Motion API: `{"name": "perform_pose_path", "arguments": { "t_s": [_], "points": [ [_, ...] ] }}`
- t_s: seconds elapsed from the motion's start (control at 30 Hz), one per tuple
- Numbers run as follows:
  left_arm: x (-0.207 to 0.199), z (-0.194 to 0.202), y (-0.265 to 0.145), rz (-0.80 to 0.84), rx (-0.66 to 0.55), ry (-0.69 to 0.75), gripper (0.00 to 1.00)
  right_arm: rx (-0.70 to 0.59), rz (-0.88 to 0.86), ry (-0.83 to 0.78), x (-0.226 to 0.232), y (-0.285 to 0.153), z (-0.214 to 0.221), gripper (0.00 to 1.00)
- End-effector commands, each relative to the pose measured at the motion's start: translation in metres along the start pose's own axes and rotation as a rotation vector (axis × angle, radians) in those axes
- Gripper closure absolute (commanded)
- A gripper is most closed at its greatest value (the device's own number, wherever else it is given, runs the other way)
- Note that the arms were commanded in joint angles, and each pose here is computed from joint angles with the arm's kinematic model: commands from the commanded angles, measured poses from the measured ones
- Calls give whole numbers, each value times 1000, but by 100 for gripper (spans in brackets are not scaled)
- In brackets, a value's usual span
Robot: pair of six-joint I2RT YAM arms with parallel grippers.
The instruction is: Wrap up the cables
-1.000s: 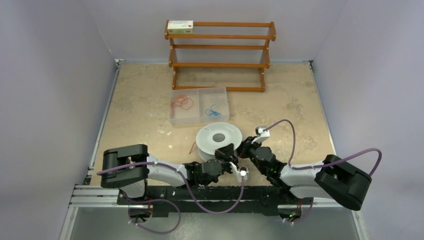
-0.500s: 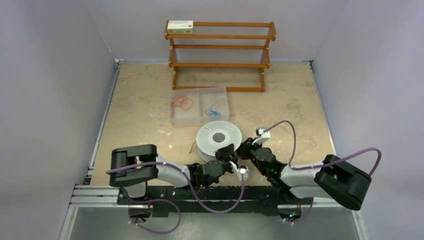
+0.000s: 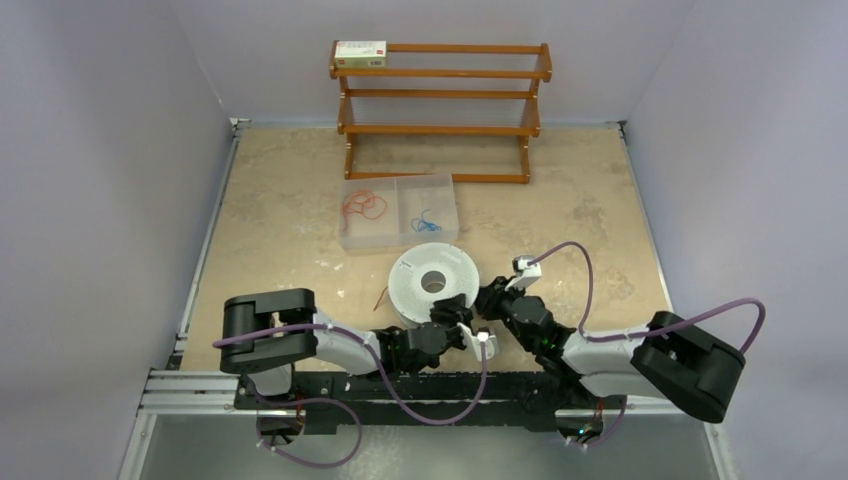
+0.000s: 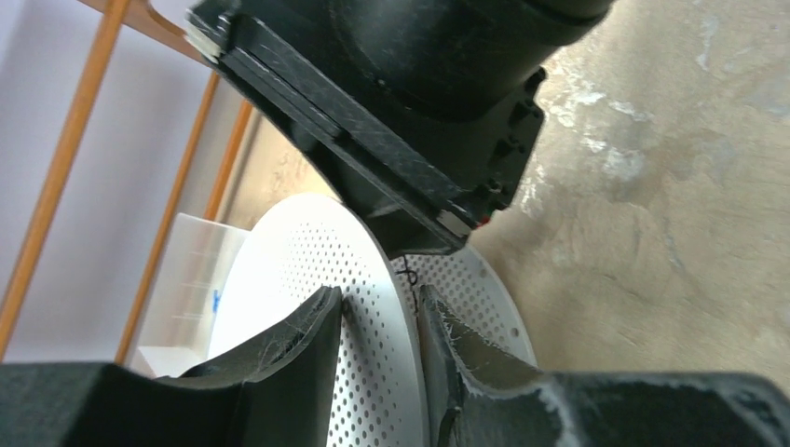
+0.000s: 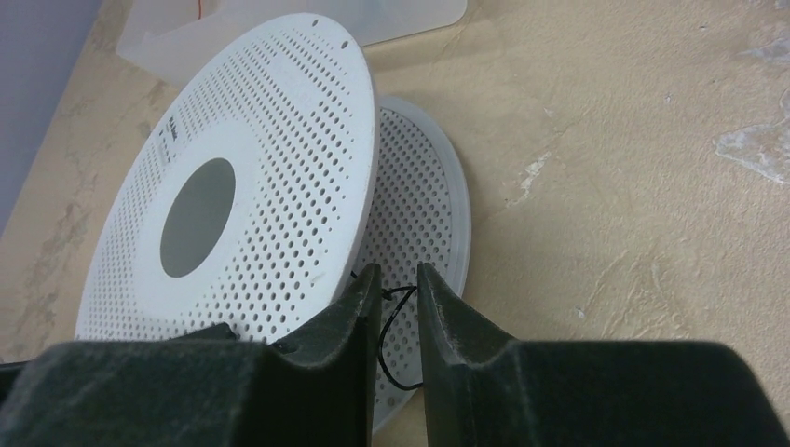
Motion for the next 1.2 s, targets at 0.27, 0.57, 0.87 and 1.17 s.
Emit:
{"name": "perform_pose_path", "arguments": {
  "t_s": [0.27, 0.57, 0.87, 1.17],
  "points": [
    [-11, -18, -2, 109, -60, -100, 53, -79, -59, 38, 14, 2, -21, 76],
    [-4, -31, -7, 111, -73, -139, 46, -60, -49, 45, 12, 1, -16, 76],
    [12, -71, -14, 196, -104, -173, 46, -60, 24, 24, 7, -2, -24, 67],
    [58, -97, -5, 229, -49, -347, 45, -131, 127, -67, 2, -10, -57, 49]
  ]
}}
Point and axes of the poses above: each gripper's point midway between its finger pads, its own y axis out along the fingers, its own x axis along the line the jaws close on, z = x × y, the point moved 8 cm from there along -y, back along the fingers, and after that the axes turned 11 degrees about -y, right-handed, at the moved point
